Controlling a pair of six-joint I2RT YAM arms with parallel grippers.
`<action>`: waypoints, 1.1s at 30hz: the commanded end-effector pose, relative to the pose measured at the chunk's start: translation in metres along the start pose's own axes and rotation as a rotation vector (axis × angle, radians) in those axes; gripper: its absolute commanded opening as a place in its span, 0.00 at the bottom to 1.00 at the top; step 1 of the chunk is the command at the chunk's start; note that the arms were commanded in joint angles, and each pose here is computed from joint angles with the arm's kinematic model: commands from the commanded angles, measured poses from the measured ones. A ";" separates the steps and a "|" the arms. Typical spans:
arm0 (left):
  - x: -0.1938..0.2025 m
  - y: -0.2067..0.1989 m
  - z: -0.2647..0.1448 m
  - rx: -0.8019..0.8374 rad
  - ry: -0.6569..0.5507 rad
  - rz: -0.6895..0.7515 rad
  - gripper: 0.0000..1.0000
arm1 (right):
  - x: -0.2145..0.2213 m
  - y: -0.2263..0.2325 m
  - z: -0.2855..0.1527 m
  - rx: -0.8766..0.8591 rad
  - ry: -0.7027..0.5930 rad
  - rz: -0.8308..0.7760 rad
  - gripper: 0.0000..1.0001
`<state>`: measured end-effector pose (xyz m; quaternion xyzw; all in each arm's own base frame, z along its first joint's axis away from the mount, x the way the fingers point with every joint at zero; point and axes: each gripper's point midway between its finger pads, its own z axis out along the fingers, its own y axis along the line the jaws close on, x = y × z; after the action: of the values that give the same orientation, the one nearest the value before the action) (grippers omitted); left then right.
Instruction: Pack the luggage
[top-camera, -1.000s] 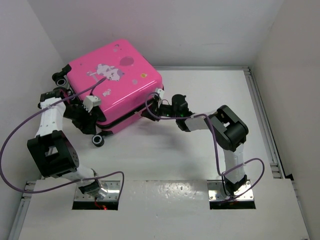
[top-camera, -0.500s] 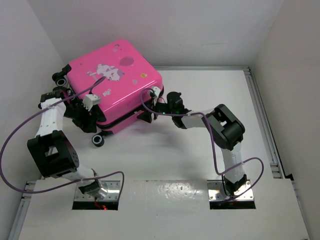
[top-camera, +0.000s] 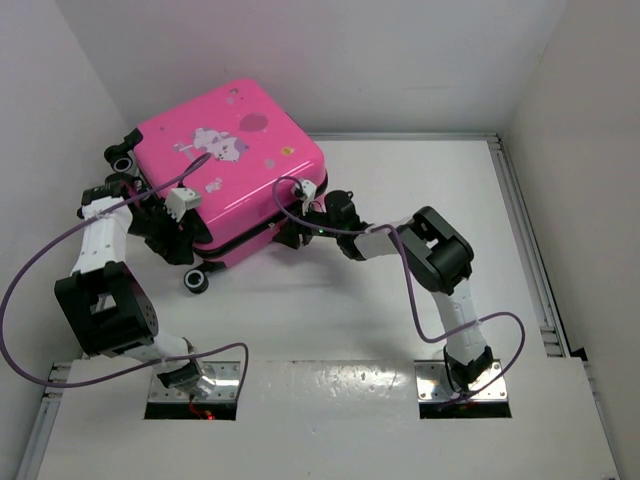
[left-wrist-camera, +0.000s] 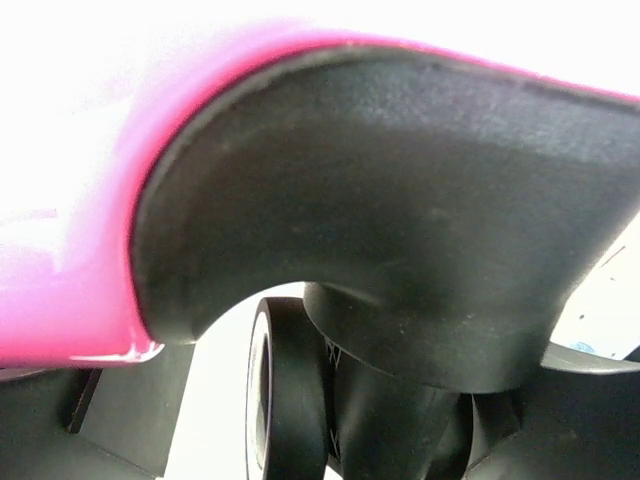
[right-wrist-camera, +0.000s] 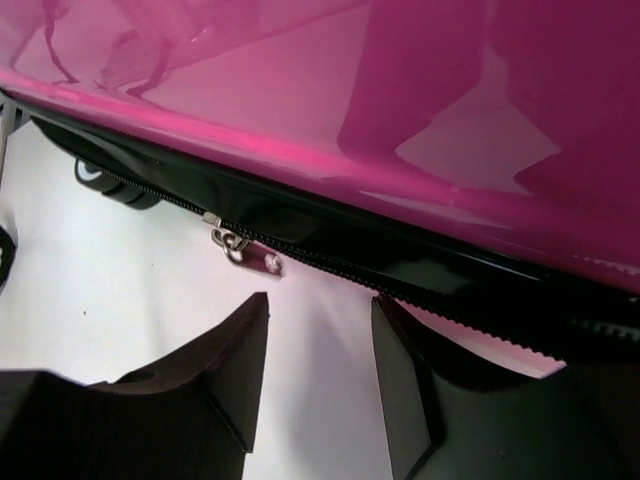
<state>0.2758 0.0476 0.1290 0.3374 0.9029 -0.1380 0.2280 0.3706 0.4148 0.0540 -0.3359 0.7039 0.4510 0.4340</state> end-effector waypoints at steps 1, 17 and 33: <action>-0.003 -0.007 0.005 0.018 -0.026 0.013 0.89 | -0.038 0.005 0.010 0.019 -0.133 -0.041 0.46; 0.001 -0.009 0.006 0.014 -0.018 0.013 0.89 | -0.098 0.019 0.010 0.051 -0.307 -0.082 0.50; 0.003 -0.007 0.005 0.009 -0.019 0.005 0.89 | -0.144 0.020 -0.009 0.125 -0.463 -0.096 0.39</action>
<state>0.2748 0.0474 0.1233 0.3390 0.9016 -0.1321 0.2338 0.3813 0.4304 0.0858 -0.2674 0.6991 0.4449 0.4918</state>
